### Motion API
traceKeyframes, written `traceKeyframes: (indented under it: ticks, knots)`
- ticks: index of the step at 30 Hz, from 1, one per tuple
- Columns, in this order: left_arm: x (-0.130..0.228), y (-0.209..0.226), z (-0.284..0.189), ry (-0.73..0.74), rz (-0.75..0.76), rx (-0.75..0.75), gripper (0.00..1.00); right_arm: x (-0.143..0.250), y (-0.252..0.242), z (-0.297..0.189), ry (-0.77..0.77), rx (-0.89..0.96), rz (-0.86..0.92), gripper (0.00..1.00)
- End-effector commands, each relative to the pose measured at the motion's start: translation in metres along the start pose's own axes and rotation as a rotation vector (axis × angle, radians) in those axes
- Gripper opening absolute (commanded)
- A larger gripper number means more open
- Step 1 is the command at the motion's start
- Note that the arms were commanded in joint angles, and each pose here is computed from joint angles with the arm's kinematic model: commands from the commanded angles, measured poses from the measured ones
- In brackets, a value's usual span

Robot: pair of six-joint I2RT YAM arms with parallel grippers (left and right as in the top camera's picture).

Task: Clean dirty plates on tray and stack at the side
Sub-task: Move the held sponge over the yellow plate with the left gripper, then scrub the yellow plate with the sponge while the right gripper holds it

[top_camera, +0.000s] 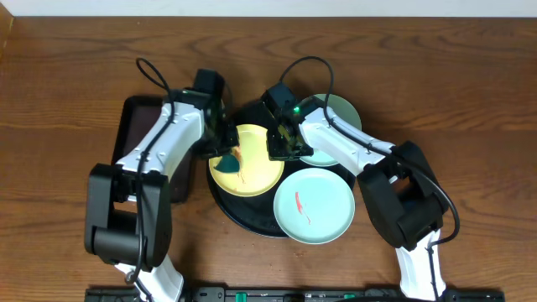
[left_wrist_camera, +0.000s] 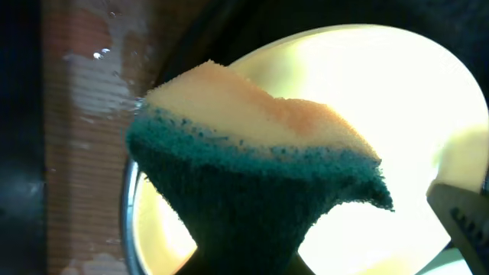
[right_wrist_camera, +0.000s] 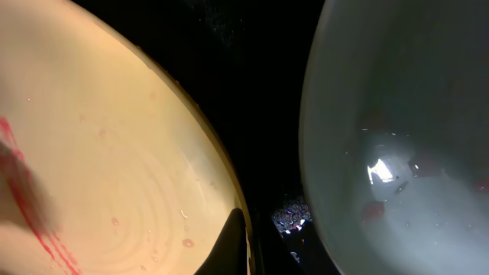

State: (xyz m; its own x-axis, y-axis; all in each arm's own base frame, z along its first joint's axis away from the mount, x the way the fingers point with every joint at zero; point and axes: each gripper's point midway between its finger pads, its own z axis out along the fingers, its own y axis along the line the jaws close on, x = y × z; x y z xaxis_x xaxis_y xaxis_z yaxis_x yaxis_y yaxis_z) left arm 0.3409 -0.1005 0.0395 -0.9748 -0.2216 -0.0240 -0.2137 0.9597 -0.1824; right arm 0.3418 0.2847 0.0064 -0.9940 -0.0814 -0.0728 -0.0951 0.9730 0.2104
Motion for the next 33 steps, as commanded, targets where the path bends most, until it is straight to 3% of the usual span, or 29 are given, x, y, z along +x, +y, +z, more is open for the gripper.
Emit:
traceKeyframes:
  ticks: [1,11,15,25,33]
  knots:
    - [0.008,0.000,0.011,0.021,-0.026,-0.031,0.08,0.009,0.006,0.011,0.037,-0.020,-0.005,0.01]
    - [0.047,-0.028,0.026,0.081,0.081,-0.057,0.07,0.010,0.006,0.011,0.041,-0.018,-0.004,0.01]
    - [0.033,-0.011,0.026,0.008,0.023,-0.147,0.07,0.010,0.006,0.011,0.042,-0.018,-0.005,0.01]
    - [-0.033,0.000,0.016,-0.277,0.001,-0.210,0.07,0.010,0.005,0.011,0.041,-0.018,-0.008,0.01]
    - [-0.029,-0.001,0.021,-0.262,0.017,-0.197,0.07,0.009,0.005,0.011,0.044,-0.024,-0.002,0.01]
